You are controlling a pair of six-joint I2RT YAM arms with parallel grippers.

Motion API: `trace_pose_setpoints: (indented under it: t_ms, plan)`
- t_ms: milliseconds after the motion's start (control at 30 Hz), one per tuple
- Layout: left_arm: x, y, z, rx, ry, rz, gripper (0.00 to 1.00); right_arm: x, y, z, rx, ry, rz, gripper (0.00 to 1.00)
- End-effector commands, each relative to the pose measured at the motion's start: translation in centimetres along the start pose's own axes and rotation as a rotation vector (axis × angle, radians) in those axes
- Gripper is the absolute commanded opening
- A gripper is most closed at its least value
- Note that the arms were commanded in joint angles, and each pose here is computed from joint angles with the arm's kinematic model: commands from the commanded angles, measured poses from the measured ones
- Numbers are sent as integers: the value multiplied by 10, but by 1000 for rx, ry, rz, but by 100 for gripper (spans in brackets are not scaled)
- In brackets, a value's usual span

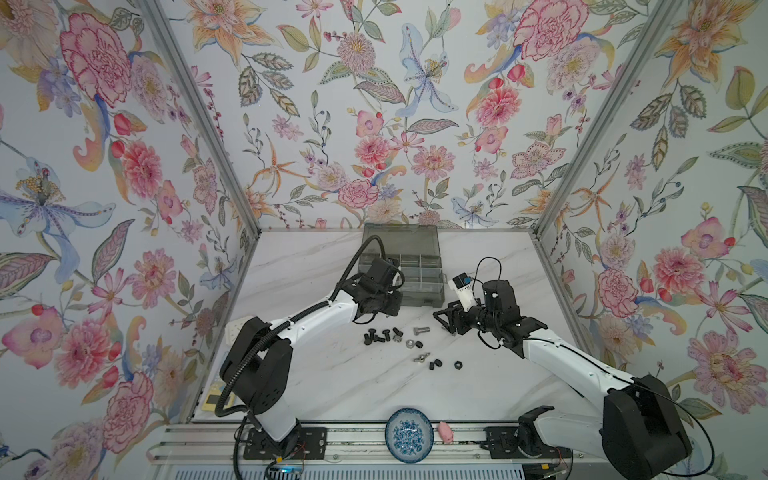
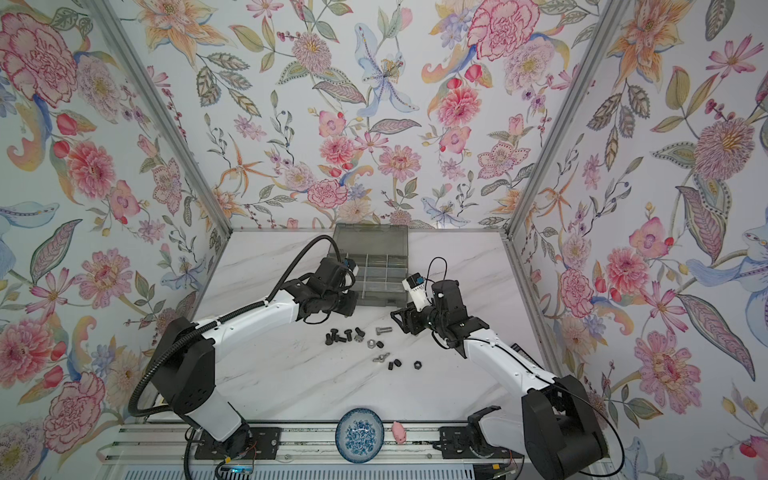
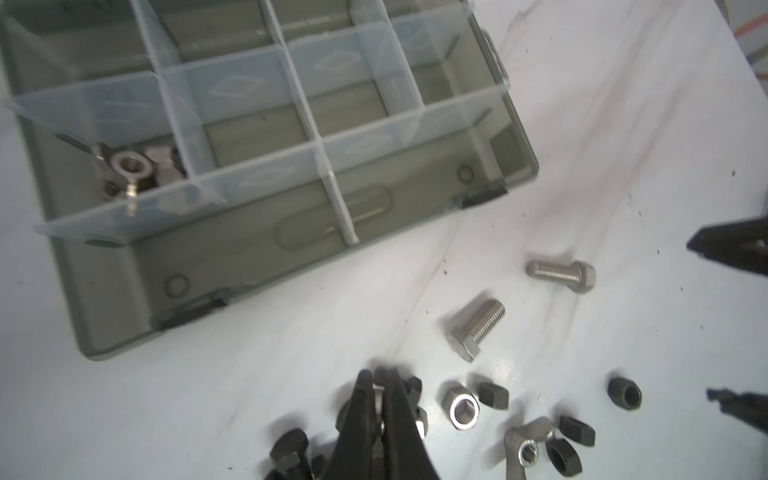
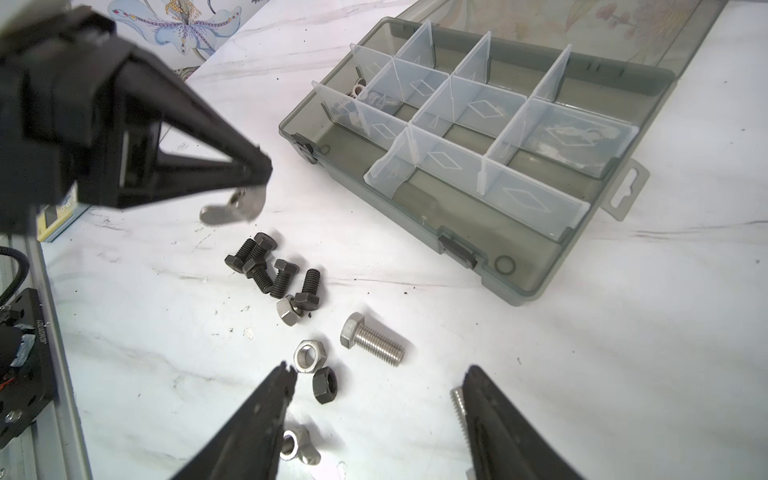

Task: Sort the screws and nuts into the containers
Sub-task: 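Lift the wing nut with the left gripper and carry it over the box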

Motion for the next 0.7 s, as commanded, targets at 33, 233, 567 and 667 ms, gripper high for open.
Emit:
trace_pose_setpoints:
  t_ms: [33,233,567,667]
  plan:
    - [4,38,45,-23,-119,62,0,-5,1,2,5,-24,6,68]
    - [37,80,78,-79,-182,110,0,-7,1,4,8,-29,-4,68]
    - [85,116,84,-111,-145,143,0,-12,3,6,9,-42,-12,68]
    - [86,122,82,-124,-147,141,0,-14,3,5,12,-44,-13,68]
Point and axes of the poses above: each gripper's point midway between its finger pads, its own x axis out along the fingers, its own y axis along the line the jaws close on, z = x × y, the point moved 8 cm from there along -x, back along the fingers, and after that the axes turned 1 degree about x, right-handed, at the moved point
